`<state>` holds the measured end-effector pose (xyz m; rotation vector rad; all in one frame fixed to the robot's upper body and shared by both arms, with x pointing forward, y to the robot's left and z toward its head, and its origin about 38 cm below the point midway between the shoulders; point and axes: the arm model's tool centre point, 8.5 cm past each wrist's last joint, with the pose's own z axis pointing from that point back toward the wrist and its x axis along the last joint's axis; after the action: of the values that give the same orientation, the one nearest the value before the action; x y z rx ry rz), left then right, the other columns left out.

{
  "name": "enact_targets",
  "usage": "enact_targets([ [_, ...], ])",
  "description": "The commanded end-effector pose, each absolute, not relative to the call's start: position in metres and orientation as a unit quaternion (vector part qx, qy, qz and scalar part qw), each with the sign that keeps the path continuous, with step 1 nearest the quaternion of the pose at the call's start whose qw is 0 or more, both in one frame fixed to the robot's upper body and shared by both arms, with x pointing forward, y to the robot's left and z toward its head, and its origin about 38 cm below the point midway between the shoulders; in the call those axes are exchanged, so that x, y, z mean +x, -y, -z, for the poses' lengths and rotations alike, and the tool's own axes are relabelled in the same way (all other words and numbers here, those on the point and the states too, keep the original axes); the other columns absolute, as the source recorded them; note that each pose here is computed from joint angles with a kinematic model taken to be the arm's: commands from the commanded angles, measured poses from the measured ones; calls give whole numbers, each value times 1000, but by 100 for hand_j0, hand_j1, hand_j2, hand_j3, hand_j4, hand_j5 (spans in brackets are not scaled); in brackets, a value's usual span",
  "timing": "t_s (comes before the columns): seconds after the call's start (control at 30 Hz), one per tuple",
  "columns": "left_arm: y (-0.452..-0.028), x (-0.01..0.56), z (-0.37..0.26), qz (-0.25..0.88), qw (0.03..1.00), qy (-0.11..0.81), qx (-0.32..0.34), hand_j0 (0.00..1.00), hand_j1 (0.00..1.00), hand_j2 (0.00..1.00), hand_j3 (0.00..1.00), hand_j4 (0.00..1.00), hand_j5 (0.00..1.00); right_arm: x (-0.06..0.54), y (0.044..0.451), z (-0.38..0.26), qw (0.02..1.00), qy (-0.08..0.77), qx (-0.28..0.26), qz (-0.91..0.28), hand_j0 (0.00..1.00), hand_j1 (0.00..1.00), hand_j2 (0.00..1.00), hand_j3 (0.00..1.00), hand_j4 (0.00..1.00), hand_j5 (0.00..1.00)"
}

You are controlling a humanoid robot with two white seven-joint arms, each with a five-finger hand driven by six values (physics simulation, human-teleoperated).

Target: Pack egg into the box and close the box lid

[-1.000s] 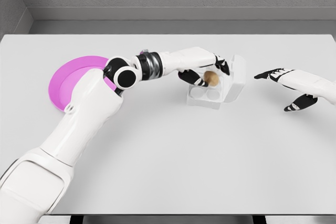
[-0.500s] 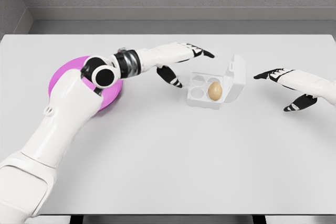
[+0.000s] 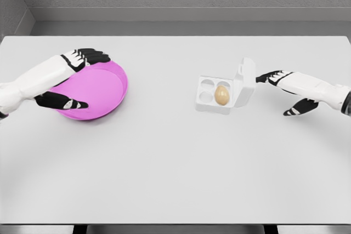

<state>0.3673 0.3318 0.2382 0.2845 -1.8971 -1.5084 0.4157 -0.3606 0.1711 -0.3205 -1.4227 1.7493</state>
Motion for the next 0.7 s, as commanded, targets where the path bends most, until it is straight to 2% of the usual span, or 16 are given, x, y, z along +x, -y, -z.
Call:
enact_targets([
  [0.0,-374,373,-243,528,378,747,141,100,100,100,100,100,100,414,351,-177,405,577,-123,-698,100,100,100,100,100,100],
  [0.2,-383,374,-209,524,422,727,137,100,100,100,100,100,100,407,326,-190,361,598,-113,-707,100,100,100,100,100,100],
  [0.4,-377,373,-203,522,423,728,133,100,100,100,100,100,100,383,261,-206,281,648,-78,-704,100,100,100,100,100,100],
  [0.57,-379,373,-202,521,426,728,134,100,100,100,100,100,100,384,269,-207,286,644,-84,-704,100,100,100,100,100,100],
  [0.67,-378,373,-203,521,425,728,133,100,100,100,100,100,100,391,344,-215,346,602,-146,-705,100,100,100,100,100,100],
])
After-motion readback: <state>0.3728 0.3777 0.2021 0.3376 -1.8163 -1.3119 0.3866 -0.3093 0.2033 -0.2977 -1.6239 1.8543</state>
